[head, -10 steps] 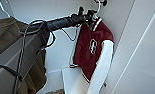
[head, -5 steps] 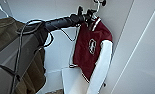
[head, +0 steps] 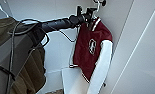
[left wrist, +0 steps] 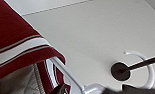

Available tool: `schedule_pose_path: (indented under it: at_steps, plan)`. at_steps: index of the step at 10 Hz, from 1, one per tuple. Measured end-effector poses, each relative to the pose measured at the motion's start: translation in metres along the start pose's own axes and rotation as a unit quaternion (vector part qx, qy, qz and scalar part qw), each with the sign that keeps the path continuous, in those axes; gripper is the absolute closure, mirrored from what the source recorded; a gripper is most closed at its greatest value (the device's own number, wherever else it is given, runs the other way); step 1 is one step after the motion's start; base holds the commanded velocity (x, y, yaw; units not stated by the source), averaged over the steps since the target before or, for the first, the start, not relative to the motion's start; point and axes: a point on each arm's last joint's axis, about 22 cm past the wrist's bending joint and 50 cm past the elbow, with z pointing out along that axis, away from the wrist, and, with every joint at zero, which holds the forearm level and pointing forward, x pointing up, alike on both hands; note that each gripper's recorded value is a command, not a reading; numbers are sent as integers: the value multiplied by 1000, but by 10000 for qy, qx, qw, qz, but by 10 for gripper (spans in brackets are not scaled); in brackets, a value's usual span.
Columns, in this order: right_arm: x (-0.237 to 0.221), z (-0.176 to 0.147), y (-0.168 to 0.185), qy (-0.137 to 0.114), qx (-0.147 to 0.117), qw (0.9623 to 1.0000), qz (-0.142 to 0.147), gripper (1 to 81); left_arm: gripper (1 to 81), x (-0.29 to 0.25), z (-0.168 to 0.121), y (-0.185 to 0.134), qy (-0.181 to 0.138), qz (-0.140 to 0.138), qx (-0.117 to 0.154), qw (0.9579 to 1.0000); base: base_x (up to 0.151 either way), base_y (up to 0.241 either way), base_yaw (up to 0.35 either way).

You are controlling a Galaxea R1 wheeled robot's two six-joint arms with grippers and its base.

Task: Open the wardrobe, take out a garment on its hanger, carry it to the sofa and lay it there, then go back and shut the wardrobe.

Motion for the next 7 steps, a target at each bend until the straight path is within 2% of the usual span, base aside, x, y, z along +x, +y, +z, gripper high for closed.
schedule_pose_path:
  at_steps: [2,4,7]
  plan:
    - [0,0,0,0,2,10000,-2,10,10,12,-1,-17,177,-71,73,9998,0,0,0]
    - [-1,0,-1,-6,4,10000,4,10,10,31,2,-21,423,-18,97,9991,0,0,0]
    - [-5,0,0,-20,1,10000,27,10,10,6,20,-8,285,116,14,9995,0,0,0]
